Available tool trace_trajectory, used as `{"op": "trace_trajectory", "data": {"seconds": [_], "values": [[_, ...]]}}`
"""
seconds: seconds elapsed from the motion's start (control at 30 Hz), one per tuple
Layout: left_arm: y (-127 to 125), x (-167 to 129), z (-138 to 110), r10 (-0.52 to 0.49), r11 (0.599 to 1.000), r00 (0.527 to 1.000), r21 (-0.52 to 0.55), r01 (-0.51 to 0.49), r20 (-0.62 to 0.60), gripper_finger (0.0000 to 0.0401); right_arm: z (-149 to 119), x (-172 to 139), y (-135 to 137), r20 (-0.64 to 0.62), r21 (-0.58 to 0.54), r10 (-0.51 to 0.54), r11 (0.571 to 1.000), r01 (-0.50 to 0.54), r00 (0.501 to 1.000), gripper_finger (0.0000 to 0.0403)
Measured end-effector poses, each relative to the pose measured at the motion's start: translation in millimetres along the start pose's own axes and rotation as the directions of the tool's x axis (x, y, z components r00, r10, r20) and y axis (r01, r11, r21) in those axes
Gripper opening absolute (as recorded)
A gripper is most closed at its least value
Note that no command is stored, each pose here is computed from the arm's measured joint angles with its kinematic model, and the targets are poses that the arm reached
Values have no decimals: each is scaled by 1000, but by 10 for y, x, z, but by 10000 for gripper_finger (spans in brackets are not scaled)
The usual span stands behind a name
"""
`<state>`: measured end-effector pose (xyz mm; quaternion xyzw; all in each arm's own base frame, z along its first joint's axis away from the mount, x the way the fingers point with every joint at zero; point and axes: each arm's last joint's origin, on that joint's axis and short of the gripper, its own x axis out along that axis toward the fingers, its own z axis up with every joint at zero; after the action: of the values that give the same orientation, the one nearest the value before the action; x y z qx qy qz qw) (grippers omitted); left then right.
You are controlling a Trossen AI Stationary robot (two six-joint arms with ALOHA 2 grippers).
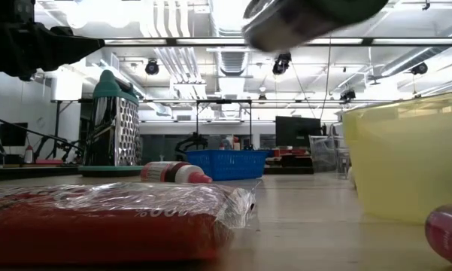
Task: Pick & Place Food Item
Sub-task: Put the big purple food coloring into the yellow bin
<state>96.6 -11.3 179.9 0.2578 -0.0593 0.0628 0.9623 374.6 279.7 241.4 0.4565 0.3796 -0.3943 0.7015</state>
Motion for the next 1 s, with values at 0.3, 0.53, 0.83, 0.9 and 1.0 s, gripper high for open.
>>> {"op": "trace_trajectory", "data": {"seconds": [0.3,0.53,0.83,0.9,1.0], "values": [[0,0,0,0,1000,1000,0,0,0,152,-56,-330,-152,99,40,-56,998,52,994,116],[0,0,0,0,1000,1000,0,0,0,151,-161,-427,-287,124,145,-99,986,81,987,116],[0,0,0,0,1000,1000,0,0,0,152,-252,-559,-362,105,166,-79,984,60,991,113],[0,0,0,0,1000,1000,0,0,0,152,-234,-590,-375,103,134,-77,989,63,992,114],[0,0,0,0,1000,1000,0,0,0,152,-191,-649,-388,98,80,-70,995,62,993,116]]}}
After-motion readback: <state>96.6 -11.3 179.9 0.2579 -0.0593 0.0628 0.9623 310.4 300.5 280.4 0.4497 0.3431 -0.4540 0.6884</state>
